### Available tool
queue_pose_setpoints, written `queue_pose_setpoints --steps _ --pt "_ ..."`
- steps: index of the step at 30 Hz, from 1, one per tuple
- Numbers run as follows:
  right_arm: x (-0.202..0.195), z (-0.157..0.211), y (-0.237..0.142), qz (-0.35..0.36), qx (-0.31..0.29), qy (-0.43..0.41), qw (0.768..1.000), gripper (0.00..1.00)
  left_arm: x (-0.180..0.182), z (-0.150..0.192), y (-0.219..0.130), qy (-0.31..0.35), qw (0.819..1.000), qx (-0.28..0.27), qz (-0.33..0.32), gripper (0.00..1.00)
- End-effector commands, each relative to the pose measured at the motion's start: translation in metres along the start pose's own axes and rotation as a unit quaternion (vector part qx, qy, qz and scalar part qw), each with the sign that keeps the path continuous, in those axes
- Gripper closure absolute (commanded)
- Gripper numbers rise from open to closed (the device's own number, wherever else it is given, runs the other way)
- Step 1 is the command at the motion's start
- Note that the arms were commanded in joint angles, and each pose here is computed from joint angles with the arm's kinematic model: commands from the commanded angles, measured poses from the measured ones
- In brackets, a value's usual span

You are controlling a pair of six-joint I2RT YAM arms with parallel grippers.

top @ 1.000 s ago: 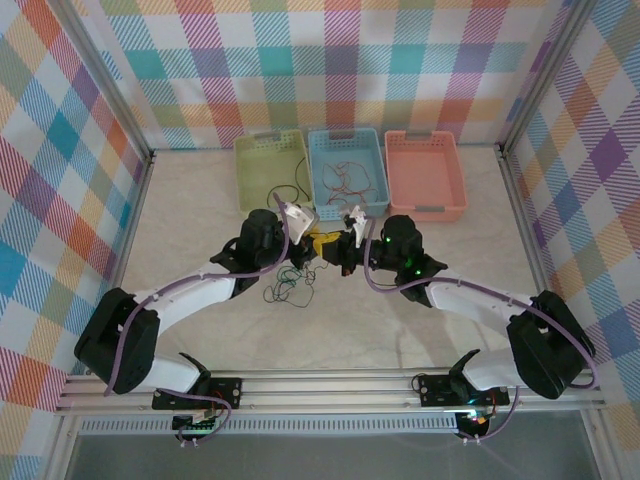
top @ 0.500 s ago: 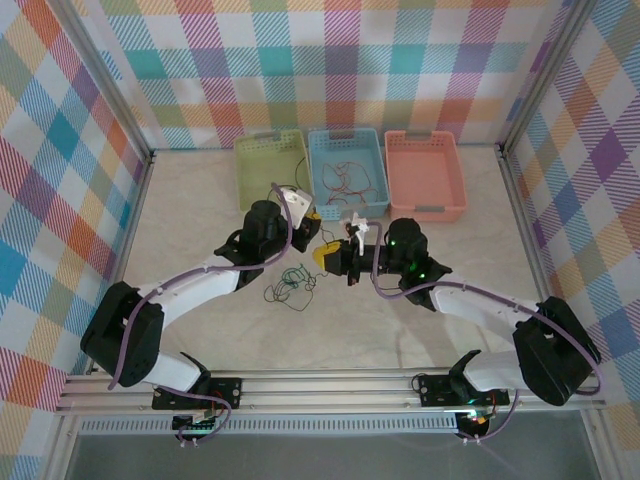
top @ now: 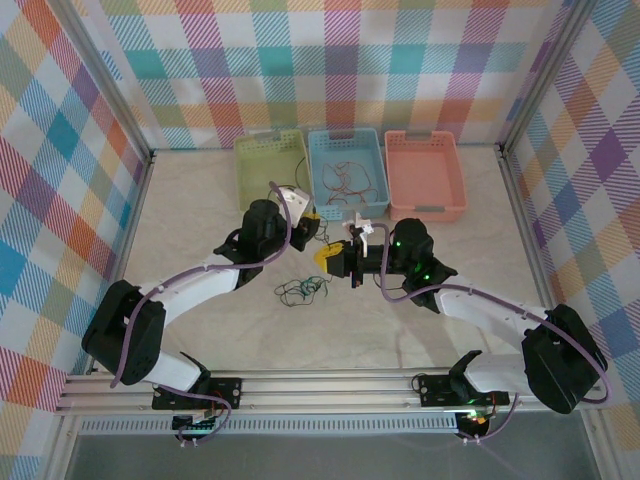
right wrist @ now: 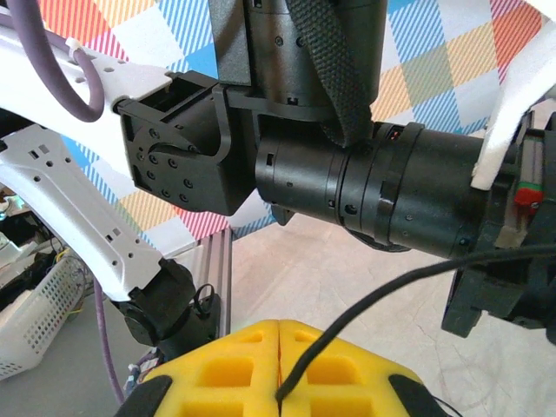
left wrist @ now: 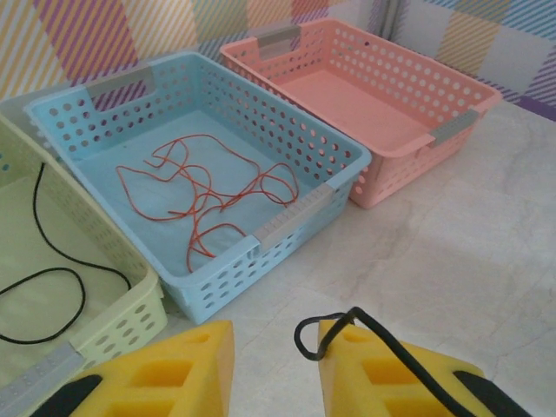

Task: Untangle the cables

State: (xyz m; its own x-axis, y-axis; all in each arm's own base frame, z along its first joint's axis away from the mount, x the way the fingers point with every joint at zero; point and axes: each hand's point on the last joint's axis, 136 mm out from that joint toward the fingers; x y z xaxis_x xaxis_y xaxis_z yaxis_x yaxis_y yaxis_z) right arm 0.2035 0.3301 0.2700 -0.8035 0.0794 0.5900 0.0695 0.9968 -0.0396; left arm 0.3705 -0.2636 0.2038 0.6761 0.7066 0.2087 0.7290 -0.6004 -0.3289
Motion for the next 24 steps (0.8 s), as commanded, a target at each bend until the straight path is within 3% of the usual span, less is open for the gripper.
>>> queue_pose_setpoints --steps 1,12,24 --pt "0.002 -0.003 -0.002 0.0 -0.005 -0.012 1.0 1.0 -0.017 -0.008 -0.011 0.008 0.998 -0.034 0.048 0.66" --pt "0.0 -0.002 0.001 -0.006 0.001 -0.007 1.0 1.0 -0.059 -0.012 -0.034 0.032 0.987 -0.076 0.139 0.45" --pt "-0.001 -0.001 0.002 -0.007 0.007 -0.003 1.0 1.0 -0.071 -0.017 -0.044 0.053 0.98 -0.11 0.155 0.39"
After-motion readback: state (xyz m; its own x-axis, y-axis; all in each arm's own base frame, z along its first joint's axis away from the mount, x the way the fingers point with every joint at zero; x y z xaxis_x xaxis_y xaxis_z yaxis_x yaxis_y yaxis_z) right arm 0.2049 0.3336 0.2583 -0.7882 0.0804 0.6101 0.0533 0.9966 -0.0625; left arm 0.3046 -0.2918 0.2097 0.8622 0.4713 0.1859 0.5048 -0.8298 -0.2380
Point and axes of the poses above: each hand's point on the last joint's axis, 136 mm out from that joint toward the fingers, its own y axis out along the fingers, its own x axis along the line the jaws close on, z = x × y, and after that the axes turned 14 degrees about y, right-handed
